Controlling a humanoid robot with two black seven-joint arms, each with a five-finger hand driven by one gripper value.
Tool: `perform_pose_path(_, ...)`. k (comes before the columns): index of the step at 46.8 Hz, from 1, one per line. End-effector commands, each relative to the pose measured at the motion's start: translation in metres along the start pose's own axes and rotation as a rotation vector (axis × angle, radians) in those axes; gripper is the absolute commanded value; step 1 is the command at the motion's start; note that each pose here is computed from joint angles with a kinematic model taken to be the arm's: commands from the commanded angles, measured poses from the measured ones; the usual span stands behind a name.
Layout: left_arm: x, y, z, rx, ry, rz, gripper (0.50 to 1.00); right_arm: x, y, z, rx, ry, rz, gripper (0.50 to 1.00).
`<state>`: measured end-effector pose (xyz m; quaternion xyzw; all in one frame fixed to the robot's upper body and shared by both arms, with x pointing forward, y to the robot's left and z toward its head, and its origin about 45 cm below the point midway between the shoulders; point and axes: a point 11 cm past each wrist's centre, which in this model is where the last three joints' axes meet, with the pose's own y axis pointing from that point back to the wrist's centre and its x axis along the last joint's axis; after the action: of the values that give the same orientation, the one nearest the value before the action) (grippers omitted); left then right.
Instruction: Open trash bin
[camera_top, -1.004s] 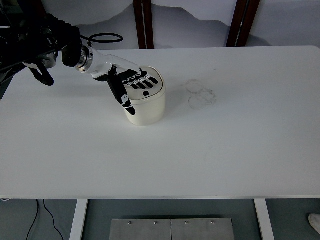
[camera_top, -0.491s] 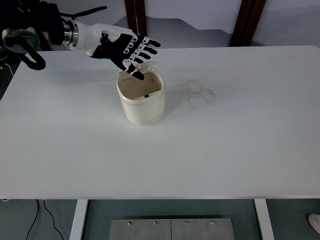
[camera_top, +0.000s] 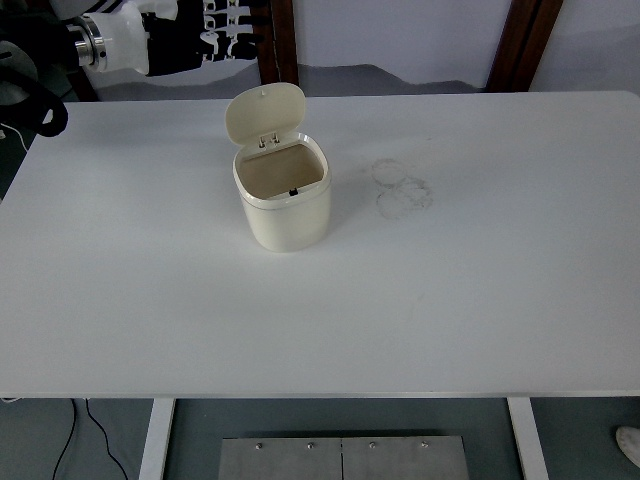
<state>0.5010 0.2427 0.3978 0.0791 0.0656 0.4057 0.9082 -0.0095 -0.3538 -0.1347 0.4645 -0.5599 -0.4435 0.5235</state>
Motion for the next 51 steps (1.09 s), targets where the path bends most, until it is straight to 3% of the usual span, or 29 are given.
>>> perform_pose_path(1, 0.009, 0.004, 0.006, -0.090, 0.043, 0.042, 1.000, 0.000, 0.000, 0.000, 0.000, 0.000, 0.000, 0.991)
perform_pose_path(10, 0.037, 0.015, -0.009, -0.152, 0.129, 0.161, 1.000, 0.000, 0.000, 0.000, 0.000, 0.000, 0.000, 0.991)
perform_pose_path(12, 0.049, 0.022, -0.030, -0.158, 0.198, 0.216, 1.000, 0.000, 0.000, 0.000, 0.000, 0.000, 0.000, 0.991)
perform_pose_path(26, 0.091, 0.056, -0.059, -0.271, 0.389, 0.370, 1.000, 0.000, 0.000, 0.000, 0.000, 0.000, 0.000, 0.991)
perform_pose_path(34, 0.101, 0.068, -0.069, -0.346, 0.436, 0.412, 1.000, 0.000, 0.000, 0.000, 0.000, 0.000, 0.000, 0.991)
perform_pose_path(51, 0.123, 0.108, -0.120, -0.462, 0.512, 0.554, 1.000, 0.000, 0.000, 0.000, 0.000, 0.000, 0.000, 0.991)
